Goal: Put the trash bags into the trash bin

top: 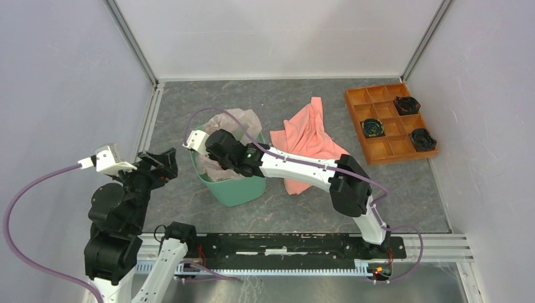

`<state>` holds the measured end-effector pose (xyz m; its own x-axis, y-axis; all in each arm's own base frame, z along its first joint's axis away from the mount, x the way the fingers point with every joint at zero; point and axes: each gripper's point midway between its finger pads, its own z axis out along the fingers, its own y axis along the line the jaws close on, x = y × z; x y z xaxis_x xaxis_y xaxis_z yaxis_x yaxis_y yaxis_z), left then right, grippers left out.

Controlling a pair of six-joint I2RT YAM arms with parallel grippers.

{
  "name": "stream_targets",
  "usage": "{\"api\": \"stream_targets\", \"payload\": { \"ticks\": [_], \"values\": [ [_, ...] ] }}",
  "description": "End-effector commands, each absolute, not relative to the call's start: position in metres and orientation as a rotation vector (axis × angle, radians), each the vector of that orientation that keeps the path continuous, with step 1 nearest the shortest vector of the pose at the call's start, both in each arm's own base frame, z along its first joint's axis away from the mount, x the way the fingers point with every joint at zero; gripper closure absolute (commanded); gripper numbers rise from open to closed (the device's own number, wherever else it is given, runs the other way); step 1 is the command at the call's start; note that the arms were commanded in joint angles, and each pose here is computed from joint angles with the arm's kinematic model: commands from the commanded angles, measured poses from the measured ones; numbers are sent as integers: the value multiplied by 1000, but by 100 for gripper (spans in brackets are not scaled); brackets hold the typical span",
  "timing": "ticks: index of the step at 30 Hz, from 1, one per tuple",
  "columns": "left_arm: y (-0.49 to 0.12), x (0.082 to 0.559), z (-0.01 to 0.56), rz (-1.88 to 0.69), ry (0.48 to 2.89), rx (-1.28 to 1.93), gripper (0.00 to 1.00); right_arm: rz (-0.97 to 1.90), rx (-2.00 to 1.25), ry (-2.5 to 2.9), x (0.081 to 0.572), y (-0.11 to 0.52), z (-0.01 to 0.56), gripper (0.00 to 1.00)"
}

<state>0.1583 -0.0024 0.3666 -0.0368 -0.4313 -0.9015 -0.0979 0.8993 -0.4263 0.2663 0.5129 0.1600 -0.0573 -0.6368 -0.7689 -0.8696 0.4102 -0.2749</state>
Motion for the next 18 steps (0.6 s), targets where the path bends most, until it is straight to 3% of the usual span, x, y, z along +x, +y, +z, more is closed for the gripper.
{"api": "stream_targets", "payload": {
  "ticks": [1, 4, 11, 15, 16, 18],
  "values": [
    [-9, 164, 362, -331, 1611, -441, 14, 265, -1318, 1808, 273, 514, 140, 100],
    [-10, 163, 361, -335, 1614, -440, 14, 315, -1289, 1791, 270, 518, 171, 100],
    [-13, 163, 363, -367, 1600, -456, 15, 676, -1109, 1593, 236, 516, 313, 100],
    [-18, 162, 366, -417, 1584, -464, 15, 783, -1053, 1512, 223, 508, 343, 97],
    [-21, 163, 367, -440, 1585, -464, 15, 795, -1043, 1492, 222, 506, 347, 95],
    [-31, 163, 369, -504, 1588, -456, 14, 843, -1089, 1454, 211, 507, 343, 76]
  ]
}}
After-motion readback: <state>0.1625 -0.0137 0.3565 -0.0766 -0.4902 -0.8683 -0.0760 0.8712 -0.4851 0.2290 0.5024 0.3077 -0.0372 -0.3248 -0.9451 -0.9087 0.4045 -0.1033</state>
